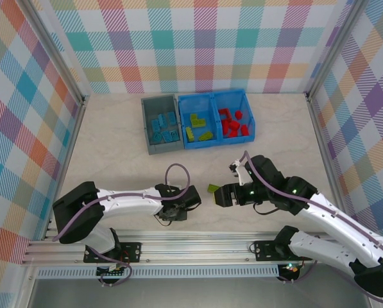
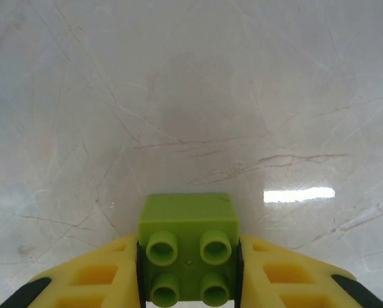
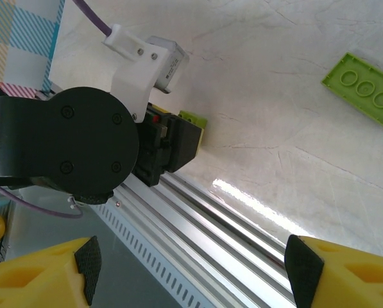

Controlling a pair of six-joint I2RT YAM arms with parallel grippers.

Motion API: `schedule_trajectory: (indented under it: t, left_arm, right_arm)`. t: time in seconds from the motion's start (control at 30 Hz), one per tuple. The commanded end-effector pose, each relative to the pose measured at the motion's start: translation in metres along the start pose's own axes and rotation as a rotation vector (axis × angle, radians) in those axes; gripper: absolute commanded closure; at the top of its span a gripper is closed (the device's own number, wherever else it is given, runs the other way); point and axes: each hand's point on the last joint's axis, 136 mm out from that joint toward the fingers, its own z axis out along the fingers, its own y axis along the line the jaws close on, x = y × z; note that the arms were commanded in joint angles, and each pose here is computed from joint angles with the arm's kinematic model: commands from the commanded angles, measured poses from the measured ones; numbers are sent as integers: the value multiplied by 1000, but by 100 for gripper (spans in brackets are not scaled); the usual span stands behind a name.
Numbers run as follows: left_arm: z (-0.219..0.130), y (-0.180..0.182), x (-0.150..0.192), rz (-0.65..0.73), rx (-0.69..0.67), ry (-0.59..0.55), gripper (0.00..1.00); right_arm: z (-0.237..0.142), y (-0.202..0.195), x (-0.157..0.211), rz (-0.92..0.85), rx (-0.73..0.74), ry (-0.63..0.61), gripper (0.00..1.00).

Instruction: Sort the legos into containers by color

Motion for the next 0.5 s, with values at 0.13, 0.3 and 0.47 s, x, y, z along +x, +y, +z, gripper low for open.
schedule_trajectory:
  t: [0.13,0.3,0.47]
  left_arm:
    - [-59,-13,-49,56,-3,-178,68]
    - [-105,-42,-113,59,94,-240,67]
    - [-132,-66,-195,33,193,-279,67]
  right_arm:
    - [-10,-12,-18,-6,95,-108,27]
    - [-31,-14,-67,-74,177,-356,28]
    - [-43,-7,-124,-140,264,-555,26]
